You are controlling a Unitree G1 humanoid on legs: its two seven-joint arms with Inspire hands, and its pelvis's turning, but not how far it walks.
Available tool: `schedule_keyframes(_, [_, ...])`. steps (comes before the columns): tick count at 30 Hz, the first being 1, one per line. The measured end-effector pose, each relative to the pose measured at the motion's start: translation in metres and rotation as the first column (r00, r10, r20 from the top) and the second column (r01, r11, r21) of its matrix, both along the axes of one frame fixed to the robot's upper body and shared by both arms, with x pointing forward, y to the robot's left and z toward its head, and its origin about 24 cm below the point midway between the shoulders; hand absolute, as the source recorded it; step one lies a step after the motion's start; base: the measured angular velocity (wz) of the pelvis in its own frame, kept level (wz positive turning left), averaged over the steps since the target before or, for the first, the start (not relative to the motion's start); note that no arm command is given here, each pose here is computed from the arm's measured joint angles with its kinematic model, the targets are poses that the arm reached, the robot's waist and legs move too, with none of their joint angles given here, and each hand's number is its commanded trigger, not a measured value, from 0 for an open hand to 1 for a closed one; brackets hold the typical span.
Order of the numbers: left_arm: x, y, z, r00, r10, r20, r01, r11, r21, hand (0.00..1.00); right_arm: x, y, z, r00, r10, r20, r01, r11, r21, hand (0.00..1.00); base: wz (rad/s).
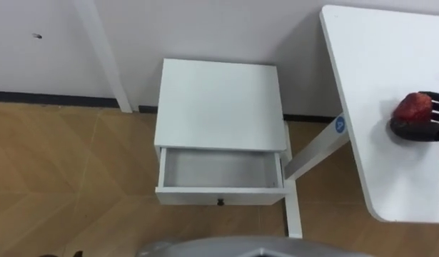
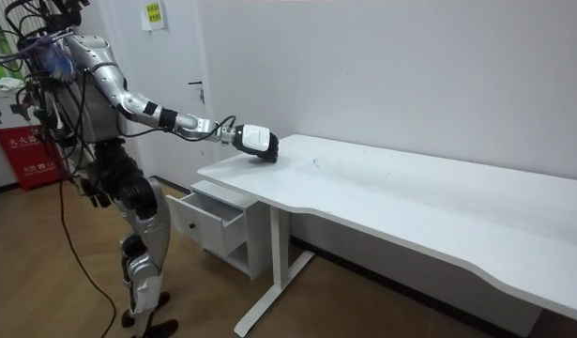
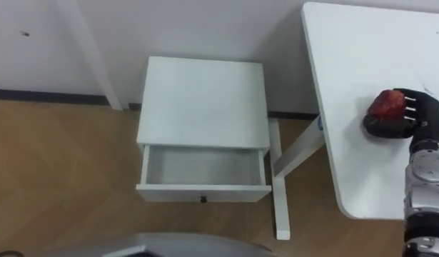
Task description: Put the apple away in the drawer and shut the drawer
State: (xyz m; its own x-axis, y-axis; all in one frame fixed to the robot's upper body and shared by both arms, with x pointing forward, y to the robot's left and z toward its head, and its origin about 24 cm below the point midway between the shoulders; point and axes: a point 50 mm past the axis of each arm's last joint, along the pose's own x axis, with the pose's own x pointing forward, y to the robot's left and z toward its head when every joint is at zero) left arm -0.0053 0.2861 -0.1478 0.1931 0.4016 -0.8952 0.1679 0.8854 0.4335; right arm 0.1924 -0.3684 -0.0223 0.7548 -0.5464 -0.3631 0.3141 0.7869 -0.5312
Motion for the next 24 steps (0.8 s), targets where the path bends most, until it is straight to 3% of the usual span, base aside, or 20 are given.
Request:
schedule_keyframes(10, [0.000, 0.000, 0.000, 1.000, -0.009, -0.001, 0.009, 1.000, 0.000, 0.00, 0.008, 0.012, 0.000, 0.996, 0.080, -0.023, -0.081, 0.996, -0.043, 1.00, 0.01])
schedule_keyframes(15, [0.010, -0.004, -0.002, 0.997, -0.072, 0.002, 0.072, 0.997, -0.006, 0.00, 0.030, 0.055, 0.008, 0.947, 0.321, -0.016, -0.321, 0.941, -0.103, 1.00, 0.02])
schedule_keyframes(19, [0.024, -0.008, -0.002, 0.992, -0.127, 0.021, 0.127, 0.992, -0.006, 0.00, 0.045, 0.102, 0.014, 0.840, 0.542, -0.027, -0.541, 0.830, -0.135, 1.00, 0.07])
schedule_keyframes(24, [0.036, -0.015, -0.004, 0.980, -0.193, 0.039, 0.194, 0.981, -0.013, 0.00, 0.049, 0.142, 0.019, 0.707, 0.705, -0.057, -0.703, 0.693, -0.163, 1.00, 0.10])
